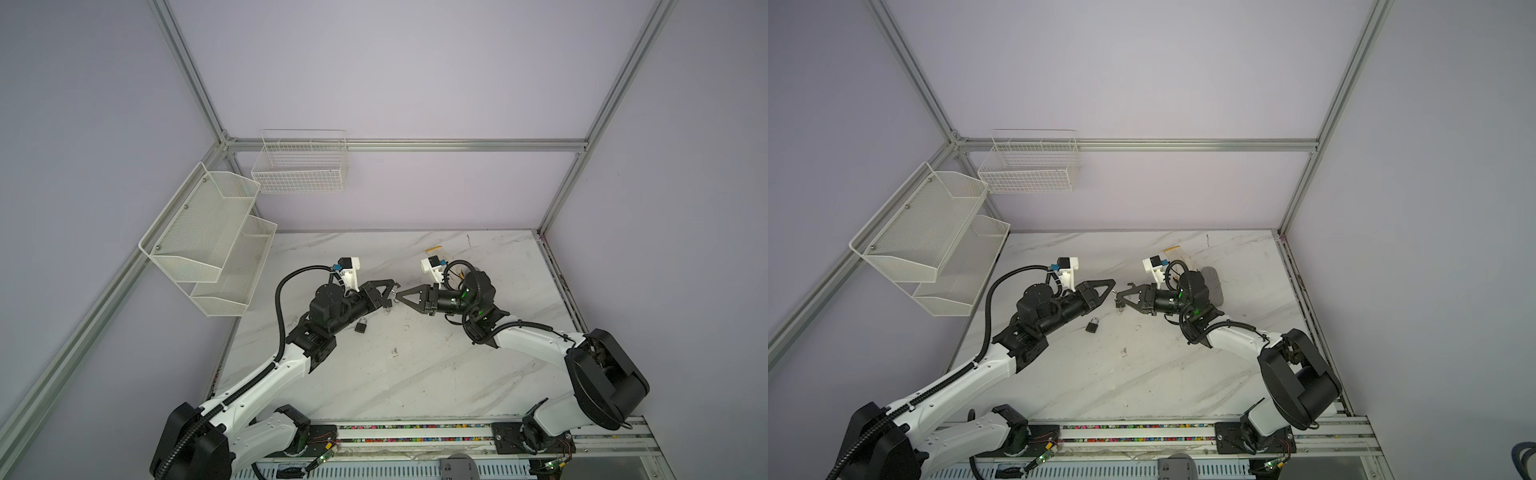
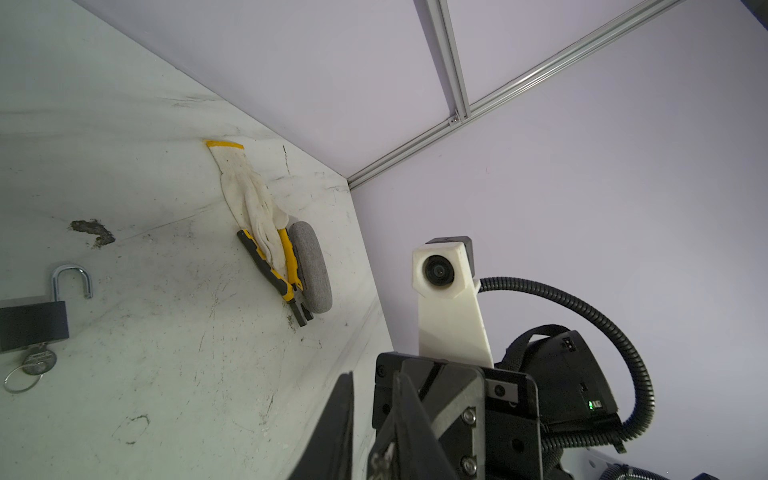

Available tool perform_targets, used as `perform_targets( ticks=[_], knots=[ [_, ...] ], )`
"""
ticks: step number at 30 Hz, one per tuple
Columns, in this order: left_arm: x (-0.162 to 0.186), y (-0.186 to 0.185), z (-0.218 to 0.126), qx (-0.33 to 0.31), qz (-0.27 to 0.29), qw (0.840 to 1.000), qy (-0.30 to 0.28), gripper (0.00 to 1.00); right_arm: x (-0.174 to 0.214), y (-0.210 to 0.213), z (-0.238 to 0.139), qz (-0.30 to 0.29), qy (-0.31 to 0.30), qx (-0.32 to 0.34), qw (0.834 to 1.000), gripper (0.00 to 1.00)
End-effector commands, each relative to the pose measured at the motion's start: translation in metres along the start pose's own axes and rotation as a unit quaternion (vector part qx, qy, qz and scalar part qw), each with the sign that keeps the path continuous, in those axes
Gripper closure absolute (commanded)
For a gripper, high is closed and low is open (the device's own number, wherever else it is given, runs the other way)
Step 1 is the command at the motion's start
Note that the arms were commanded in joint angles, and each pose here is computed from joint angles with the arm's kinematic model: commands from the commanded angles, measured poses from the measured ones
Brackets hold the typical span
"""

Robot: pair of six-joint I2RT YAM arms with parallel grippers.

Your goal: Unlock with the key

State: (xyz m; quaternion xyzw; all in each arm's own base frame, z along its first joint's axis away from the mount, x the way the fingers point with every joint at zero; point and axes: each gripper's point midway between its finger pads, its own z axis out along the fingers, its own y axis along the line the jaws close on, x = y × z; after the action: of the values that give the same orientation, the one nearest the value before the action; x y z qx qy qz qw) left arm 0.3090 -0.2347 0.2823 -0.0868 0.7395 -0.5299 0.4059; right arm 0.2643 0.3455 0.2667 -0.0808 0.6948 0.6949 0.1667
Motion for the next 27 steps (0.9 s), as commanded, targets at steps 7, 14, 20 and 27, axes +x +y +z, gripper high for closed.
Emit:
perform_targets(
  ticks=[7, 14, 20, 27],
  knots=[
    [-0.019, -0.047, 0.002, 0.061, 0.027, 0.998, -0.014, 0.85, -0.015, 0.021, -0.003, -0.011, -0.034, -0.018, 0.999, 1.0],
    [-0.018, -0.048, 0.004, 0.063, 0.028, 0.998, -0.009, 0.89, -0.017, 0.019, -0.001, -0.011, -0.034, -0.014, 0.999, 1.0],
    [-0.018, -0.046, 0.005, 0.06, 0.028, 0.998, -0.011, 1.0, -0.017, 0.018, -0.001, -0.013, -0.035, -0.01, 0.999, 1.0],
    [-0.013, -0.048, 0.005, 0.066, 0.03, 0.997, 0.004, 1.0, -0.021, 0.03, 0.001, -0.032, -0.034, -0.026, 0.999, 0.84]
  ],
)
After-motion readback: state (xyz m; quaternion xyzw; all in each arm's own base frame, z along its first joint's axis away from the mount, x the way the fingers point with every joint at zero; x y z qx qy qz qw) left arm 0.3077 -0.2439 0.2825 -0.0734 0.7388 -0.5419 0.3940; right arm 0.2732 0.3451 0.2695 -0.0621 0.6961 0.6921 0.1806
